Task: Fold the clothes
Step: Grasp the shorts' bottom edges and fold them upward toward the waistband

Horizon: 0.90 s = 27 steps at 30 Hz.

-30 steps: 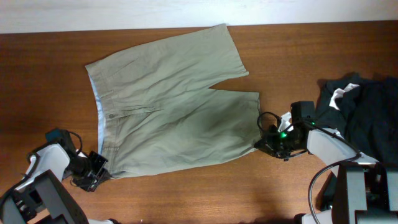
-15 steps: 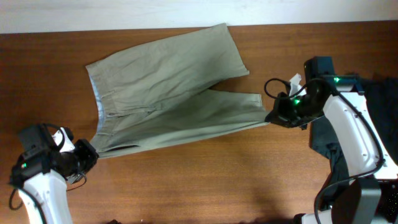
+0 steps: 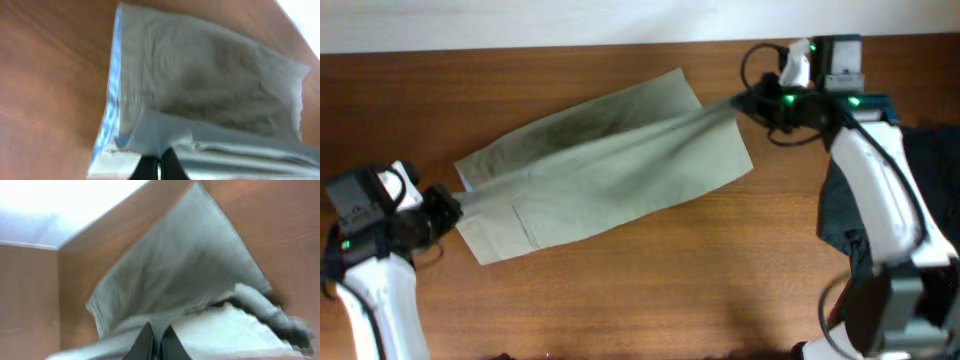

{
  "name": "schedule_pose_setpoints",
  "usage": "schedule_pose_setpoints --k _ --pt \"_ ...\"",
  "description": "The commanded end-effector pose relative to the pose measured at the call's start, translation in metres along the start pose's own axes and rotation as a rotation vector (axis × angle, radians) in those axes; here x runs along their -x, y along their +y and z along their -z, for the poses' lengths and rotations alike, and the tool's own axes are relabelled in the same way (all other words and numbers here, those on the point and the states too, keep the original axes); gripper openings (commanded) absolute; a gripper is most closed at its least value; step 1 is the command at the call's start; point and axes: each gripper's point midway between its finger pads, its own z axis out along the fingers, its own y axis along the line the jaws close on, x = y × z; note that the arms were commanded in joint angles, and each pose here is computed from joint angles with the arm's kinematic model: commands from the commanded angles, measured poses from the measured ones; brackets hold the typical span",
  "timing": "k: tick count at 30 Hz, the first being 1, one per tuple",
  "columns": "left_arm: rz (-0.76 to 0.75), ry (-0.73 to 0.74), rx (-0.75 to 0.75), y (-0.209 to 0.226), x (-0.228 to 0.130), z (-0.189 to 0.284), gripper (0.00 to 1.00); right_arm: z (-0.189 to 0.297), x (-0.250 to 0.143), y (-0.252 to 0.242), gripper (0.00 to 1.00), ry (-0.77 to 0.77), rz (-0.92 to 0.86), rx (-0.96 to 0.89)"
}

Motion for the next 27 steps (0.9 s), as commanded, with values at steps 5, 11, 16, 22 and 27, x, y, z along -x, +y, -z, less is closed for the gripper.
schedule_pose_setpoints --k 5,11,16,22,27 --pt "-0.052 -0.076 0.081 0.029 0.051 -0.092 0.00 -0.112 0.038 -0.037 0.04 -0.120 0.018 -0.014" --pt "-0.097 -0.188 0.048 0.016 0.078 -0.094 0.00 -0.117 0.057 -0.032 0.04 -0.204 0.008 0.022" --pt "-0.096 -0.198 0.073 0.021 0.080 -0.093 0.61 -0.117 0.057 -0.029 0.94 -0.201 0.025 0.040" --pt "-0.003 -0.087 0.077 0.046 0.059 -0.077 0.99 -0.079 -0.007 -0.099 0.99 0.142 0.030 -0.082" --pt "-0.127 0.216 0.034 0.033 -0.019 -0.082 0.72 -0.071 -0.063 -0.157 0.75 0.348 0.079 -0.369"
